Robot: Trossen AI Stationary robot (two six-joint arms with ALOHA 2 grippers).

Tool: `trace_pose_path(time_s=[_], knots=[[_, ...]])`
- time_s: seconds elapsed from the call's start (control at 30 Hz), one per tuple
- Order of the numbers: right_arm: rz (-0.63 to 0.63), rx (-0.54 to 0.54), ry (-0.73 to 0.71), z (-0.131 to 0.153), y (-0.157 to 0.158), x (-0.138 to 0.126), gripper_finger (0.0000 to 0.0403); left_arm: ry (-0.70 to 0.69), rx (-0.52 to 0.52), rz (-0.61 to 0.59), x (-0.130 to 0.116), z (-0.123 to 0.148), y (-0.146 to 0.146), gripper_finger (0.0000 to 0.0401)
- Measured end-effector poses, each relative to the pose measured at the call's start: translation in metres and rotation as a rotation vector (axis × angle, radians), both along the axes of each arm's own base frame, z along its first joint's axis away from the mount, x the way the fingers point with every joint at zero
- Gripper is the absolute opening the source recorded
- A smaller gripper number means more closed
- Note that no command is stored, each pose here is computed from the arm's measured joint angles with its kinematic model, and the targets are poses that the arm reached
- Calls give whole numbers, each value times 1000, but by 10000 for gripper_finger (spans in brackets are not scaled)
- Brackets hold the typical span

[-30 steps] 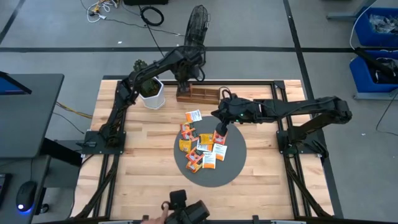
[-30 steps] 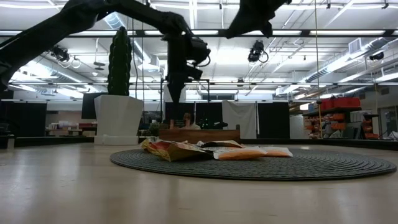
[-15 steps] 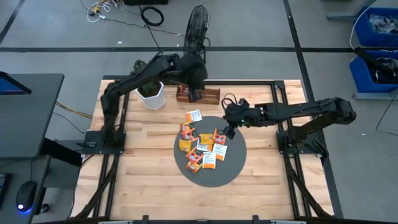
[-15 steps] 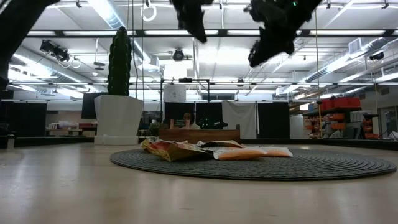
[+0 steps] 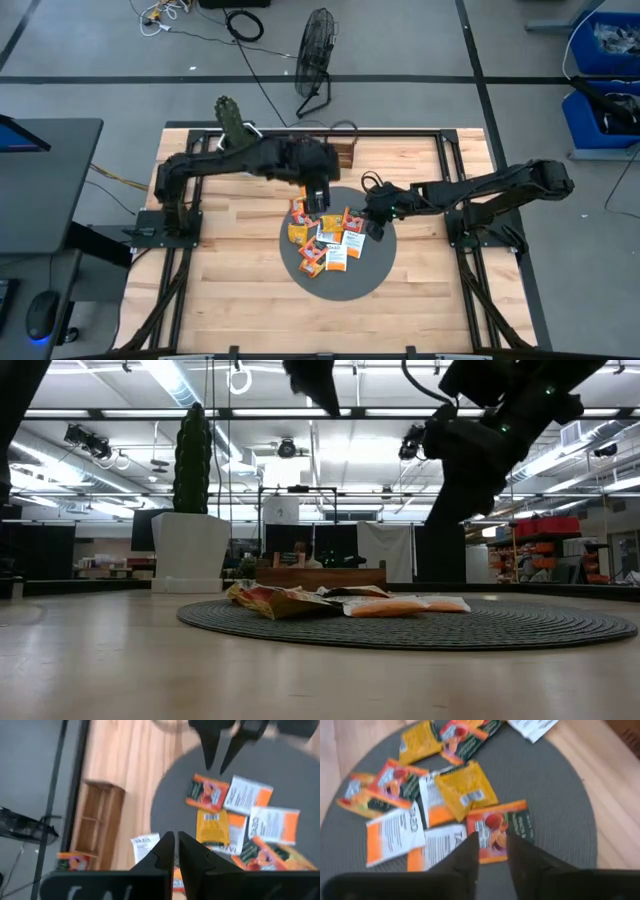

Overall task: Pick & Place Tea
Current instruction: Put the orange tea bag into the left section of the wooden organizer

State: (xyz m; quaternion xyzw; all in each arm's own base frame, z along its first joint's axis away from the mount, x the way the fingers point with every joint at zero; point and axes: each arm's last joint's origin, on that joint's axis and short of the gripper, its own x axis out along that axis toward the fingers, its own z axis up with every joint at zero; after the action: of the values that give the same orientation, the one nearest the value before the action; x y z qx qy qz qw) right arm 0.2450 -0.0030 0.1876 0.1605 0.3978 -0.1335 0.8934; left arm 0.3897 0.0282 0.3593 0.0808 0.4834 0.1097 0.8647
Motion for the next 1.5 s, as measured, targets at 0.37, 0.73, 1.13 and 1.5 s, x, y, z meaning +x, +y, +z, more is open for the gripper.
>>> trace_pose_path(time_s=[0.37, 0.73, 1.13, 1.5], knots=[[26, -67, 79, -12, -5, 0, 236, -186, -67, -3, -42, -54, -7, 16], [14, -86, 187, -44, -16, 11, 226, -481, -86, -64, -74, -66, -27, 7], [25, -96, 189, -61, -17, 21, 224, -501, -128, -32, -78, -77, -30, 15], [33, -104, 199, -69, -17, 26, 187, -509, -144, -17, -78, -77, -30, 16]])
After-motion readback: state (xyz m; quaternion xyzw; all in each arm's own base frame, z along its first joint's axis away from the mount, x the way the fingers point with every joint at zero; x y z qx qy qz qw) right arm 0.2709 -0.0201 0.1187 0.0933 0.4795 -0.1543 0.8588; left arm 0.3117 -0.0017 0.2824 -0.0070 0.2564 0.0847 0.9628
